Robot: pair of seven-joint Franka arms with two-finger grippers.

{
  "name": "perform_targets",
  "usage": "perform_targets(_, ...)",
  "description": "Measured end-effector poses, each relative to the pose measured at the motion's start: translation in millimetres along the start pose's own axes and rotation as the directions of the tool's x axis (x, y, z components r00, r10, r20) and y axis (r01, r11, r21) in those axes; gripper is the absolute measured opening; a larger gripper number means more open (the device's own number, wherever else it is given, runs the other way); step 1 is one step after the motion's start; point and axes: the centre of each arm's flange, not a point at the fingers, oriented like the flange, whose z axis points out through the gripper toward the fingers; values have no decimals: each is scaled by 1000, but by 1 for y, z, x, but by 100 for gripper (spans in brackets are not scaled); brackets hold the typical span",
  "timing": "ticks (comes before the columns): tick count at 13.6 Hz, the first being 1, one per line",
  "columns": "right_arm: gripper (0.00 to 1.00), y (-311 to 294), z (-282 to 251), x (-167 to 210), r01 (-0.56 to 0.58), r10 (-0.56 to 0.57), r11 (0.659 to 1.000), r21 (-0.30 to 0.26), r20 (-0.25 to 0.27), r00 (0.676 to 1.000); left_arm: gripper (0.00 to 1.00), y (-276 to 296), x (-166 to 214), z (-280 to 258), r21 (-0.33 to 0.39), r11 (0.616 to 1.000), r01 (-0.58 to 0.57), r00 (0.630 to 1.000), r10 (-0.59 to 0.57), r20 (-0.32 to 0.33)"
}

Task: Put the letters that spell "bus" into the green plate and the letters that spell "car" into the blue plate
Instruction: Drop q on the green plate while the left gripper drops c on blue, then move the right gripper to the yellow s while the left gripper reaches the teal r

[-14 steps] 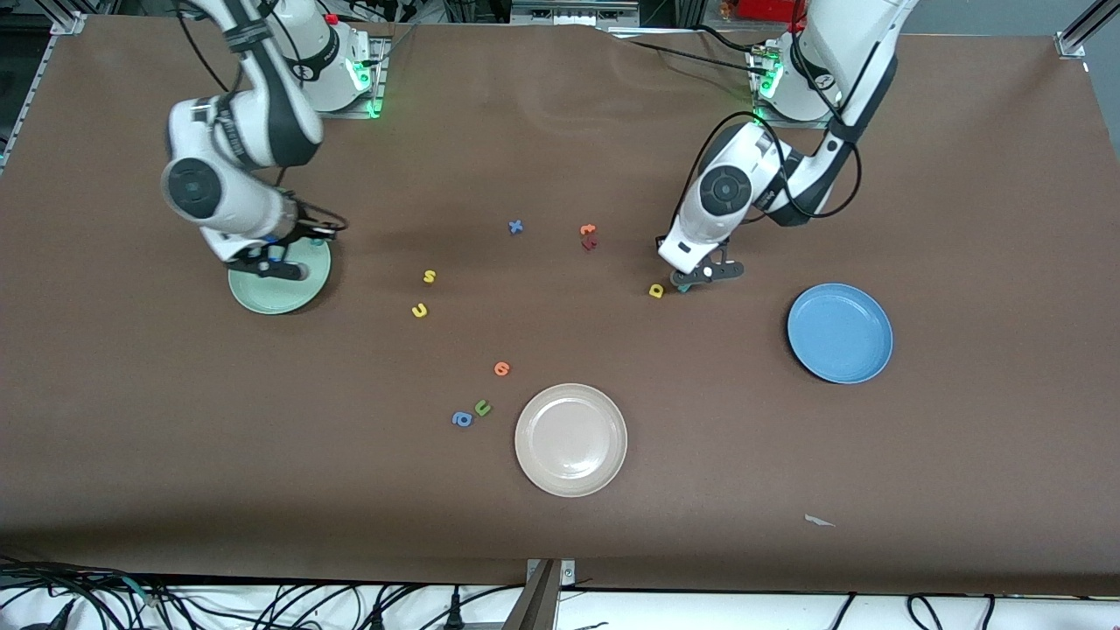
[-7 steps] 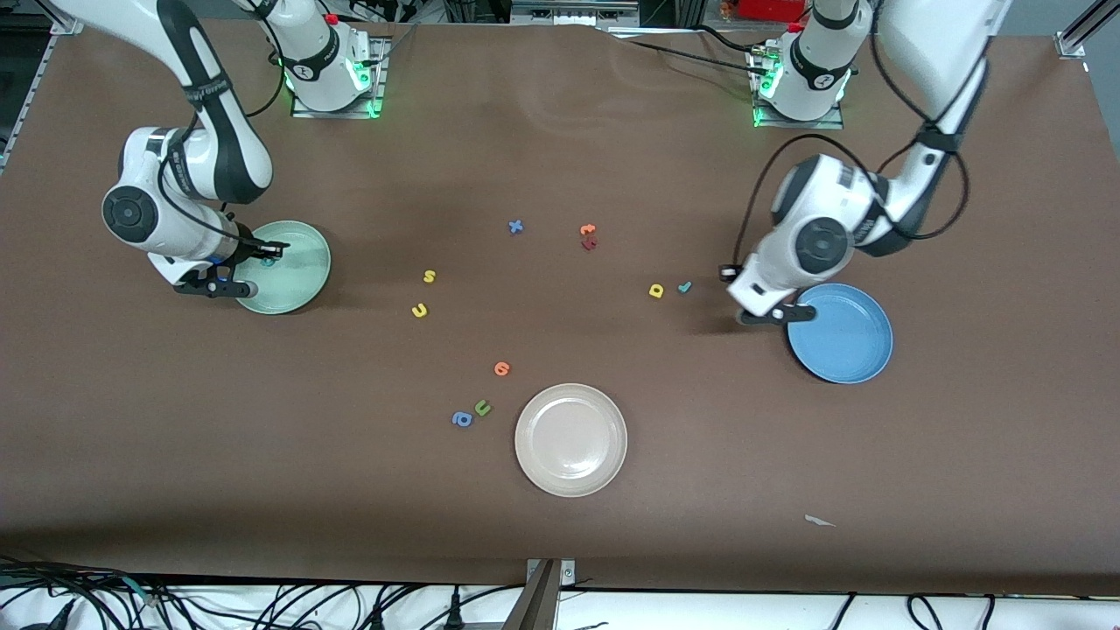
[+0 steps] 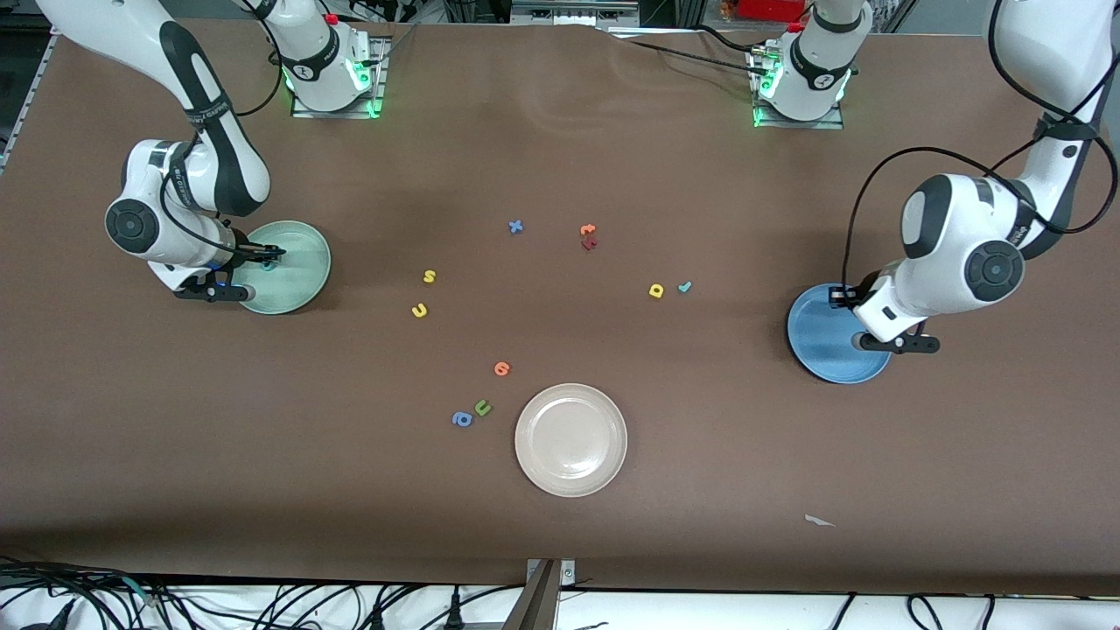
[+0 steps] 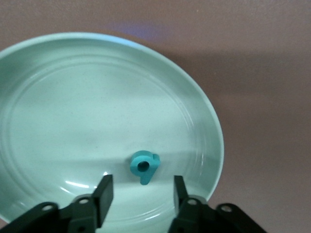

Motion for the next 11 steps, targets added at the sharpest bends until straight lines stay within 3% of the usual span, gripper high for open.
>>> perform_targets(1, 75, -1, -5, 0, -3, 3, 1000, 1, 1, 1000, 31, 0, 2, 3, 2, 1000, -4, 1000, 4, -5)
perform_targets(3, 96, -16, -24, -2, -28, 28, 1000, 5, 3, 1000, 48, 4, 4, 8, -3, 1000, -10, 1000, 10, -8)
perform_targets(4, 100, -37, -37, -4, -39, 39, 999, 6, -5, 999, 59, 6, 4, 8, -4, 1000, -14, 1000, 14, -9)
perform_targets(8, 99, -142, -76, -22, -110, 110, 994, 5, -64, 992, 99, 31, 6, 5, -10, 1000, 15, 1000, -15, -26)
perform_targets(11, 99, -219, -84, -37, -202, 203, 979, 18, -92, 975, 100, 106, 3, 14, -46, 995, 93, 992, -96, -80)
